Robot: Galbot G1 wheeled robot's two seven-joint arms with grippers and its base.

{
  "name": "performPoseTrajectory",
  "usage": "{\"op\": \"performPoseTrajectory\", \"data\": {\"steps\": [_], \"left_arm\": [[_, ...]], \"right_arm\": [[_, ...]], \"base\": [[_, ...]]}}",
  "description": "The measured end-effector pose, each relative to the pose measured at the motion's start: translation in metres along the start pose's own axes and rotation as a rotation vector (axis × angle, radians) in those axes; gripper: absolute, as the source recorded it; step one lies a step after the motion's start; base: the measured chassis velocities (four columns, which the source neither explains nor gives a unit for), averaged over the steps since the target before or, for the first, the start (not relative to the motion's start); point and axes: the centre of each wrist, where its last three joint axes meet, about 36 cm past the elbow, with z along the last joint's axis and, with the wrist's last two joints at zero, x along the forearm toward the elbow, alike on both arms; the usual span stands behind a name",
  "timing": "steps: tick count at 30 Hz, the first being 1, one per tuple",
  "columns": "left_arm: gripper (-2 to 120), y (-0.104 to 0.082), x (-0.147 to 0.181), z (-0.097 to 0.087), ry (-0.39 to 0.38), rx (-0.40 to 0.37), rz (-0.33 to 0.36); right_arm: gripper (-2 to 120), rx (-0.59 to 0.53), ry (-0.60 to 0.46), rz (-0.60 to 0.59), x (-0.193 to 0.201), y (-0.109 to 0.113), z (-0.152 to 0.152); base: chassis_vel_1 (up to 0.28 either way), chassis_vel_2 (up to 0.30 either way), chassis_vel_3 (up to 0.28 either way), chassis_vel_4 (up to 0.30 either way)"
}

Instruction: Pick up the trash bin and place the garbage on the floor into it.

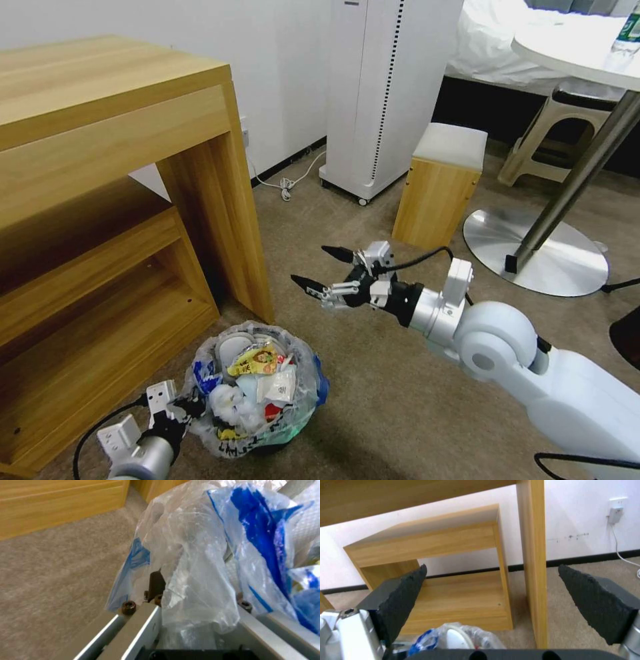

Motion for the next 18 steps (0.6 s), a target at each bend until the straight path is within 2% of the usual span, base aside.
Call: {"op": "performPoseTrajectory", "data": {"steps": [5, 18], "left_arm": [[1, -0.002, -0.017, 0.001, -0.002, 0.003, 0.006], [1, 0.001, -0.029, 0.006, 0.005, -0.010, 0.003]], "right_arm": [[100, -0.006, 0.006, 0.008, 0.004, 0.001, 0.009], [100, -0.013, 0.004, 0.013, 0.000, -0.007, 0.019]], "base": [[0.000, 0.000, 0.000, 0.000], [0.000, 0.000, 0.000, 0.000]]}}
